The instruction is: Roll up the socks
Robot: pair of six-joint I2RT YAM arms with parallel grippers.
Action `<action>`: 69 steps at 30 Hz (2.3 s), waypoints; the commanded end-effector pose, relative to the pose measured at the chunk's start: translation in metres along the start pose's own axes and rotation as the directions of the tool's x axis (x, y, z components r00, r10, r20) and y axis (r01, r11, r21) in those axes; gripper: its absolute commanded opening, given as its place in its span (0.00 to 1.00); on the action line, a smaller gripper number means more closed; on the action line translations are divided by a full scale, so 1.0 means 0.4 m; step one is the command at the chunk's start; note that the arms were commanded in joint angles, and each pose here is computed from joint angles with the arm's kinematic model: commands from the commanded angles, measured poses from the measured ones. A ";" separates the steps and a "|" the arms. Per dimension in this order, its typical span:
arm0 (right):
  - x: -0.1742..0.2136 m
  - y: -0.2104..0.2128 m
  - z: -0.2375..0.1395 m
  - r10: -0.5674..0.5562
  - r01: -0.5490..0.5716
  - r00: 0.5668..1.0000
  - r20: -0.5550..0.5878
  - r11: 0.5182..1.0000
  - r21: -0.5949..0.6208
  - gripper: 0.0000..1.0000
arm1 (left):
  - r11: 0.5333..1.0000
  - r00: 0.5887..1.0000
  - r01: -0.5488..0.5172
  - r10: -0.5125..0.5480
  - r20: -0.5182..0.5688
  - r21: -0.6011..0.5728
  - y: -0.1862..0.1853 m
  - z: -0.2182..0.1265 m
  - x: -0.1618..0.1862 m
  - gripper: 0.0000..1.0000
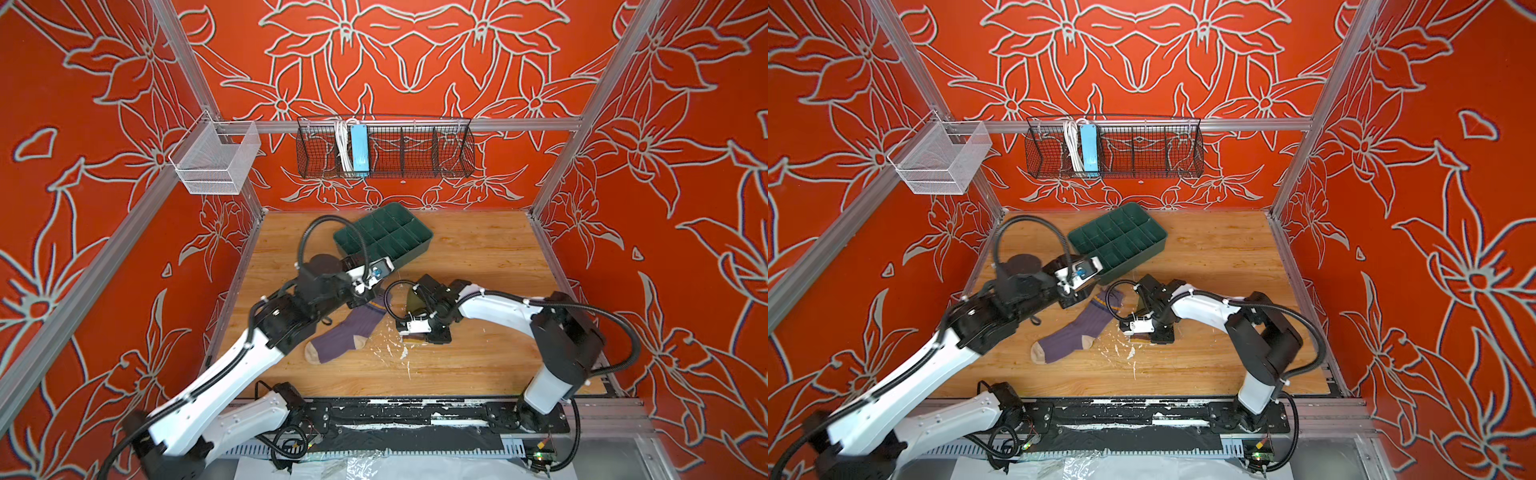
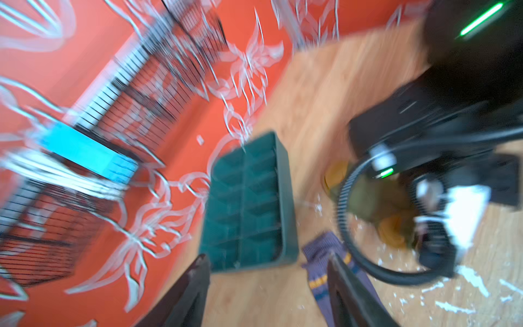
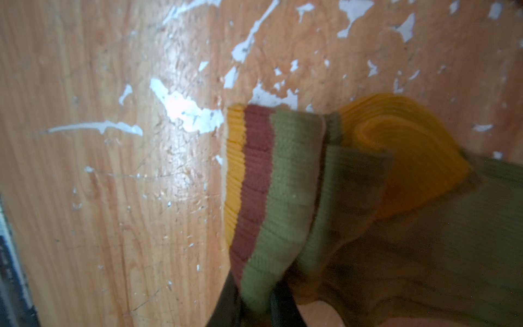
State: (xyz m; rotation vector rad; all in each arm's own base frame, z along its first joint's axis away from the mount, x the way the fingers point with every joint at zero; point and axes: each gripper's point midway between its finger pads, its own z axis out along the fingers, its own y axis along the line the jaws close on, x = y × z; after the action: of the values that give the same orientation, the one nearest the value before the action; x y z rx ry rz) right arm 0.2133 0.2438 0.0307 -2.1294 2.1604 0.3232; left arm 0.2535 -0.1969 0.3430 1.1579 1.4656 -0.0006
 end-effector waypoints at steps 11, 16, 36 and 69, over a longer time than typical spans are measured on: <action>0.027 0.018 0.071 0.196 -0.214 0.976 -0.090 0.933 -0.290 0.00 | 0.884 0.941 -0.326 0.336 0.029 0.336 -0.468 0.109 0.182 0.72; 0.034 0.012 0.076 0.212 -0.230 0.973 -0.091 0.928 -0.294 0.00 | 0.910 0.952 -0.270 0.301 -0.055 0.315 -0.541 0.209 0.264 0.71; 0.013 0.003 0.059 0.252 -0.249 0.967 -0.032 0.913 -0.323 0.00 | 0.815 0.906 -0.250 0.387 -0.171 0.523 -0.697 0.318 0.389 0.33; 0.214 -0.174 -0.413 0.433 -0.691 0.707 0.559 0.592 0.415 0.83 | 0.709 0.836 0.265 0.169 -0.523 0.654 -0.696 0.349 0.388 0.00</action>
State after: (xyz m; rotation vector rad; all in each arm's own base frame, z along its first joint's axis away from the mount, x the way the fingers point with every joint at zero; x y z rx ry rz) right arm 0.2659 0.1556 0.1383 -1.1921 2.2798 0.2571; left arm 0.2352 -0.3356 0.0413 1.8157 1.9029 -0.2007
